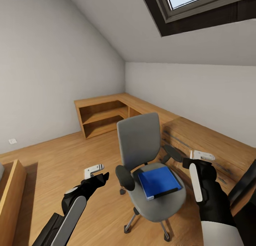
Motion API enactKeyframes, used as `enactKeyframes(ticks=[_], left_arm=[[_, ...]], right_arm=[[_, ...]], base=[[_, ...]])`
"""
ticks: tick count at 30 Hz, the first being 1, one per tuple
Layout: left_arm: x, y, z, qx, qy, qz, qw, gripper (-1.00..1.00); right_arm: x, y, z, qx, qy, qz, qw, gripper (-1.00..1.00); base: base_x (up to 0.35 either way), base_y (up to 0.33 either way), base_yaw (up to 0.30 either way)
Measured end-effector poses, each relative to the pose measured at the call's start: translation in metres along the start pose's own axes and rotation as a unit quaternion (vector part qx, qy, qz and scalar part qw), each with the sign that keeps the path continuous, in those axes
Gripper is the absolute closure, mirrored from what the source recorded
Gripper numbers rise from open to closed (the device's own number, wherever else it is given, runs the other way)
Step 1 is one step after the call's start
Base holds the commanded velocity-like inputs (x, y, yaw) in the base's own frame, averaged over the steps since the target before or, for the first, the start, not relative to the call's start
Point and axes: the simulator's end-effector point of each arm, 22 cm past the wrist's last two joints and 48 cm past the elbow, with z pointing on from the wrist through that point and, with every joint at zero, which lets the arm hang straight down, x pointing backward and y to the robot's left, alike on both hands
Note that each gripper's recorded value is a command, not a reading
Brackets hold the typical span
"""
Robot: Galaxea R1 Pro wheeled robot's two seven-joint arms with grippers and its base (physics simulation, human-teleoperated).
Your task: In the bedroom, organize the workspace by keeping the computer under the desk, ensuring the monitor is on the desk, placing the keyboard on the desk next to the monitor, placing the mouse on the desk next to the keyboard, moving the folder from the swivel chair onto the desk next to the mouse, stacking the notebook on top of the folder with the pen on top of the notebook, and positioning the swivel chair next to the desk.
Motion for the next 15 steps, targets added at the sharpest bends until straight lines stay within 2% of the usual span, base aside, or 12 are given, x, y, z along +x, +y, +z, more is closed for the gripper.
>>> enactKeyframes(ticks=[15], left_arm=[[-0.016,-0.009,-0.015,0.002,-0.003,0.001,1.0000,-1.00]], right_arm=[[-0.017,-0.003,-0.015,-0.001,-0.002,0.004,1.0000,1.00]], base=[[0.000,0.000,-0.266]])
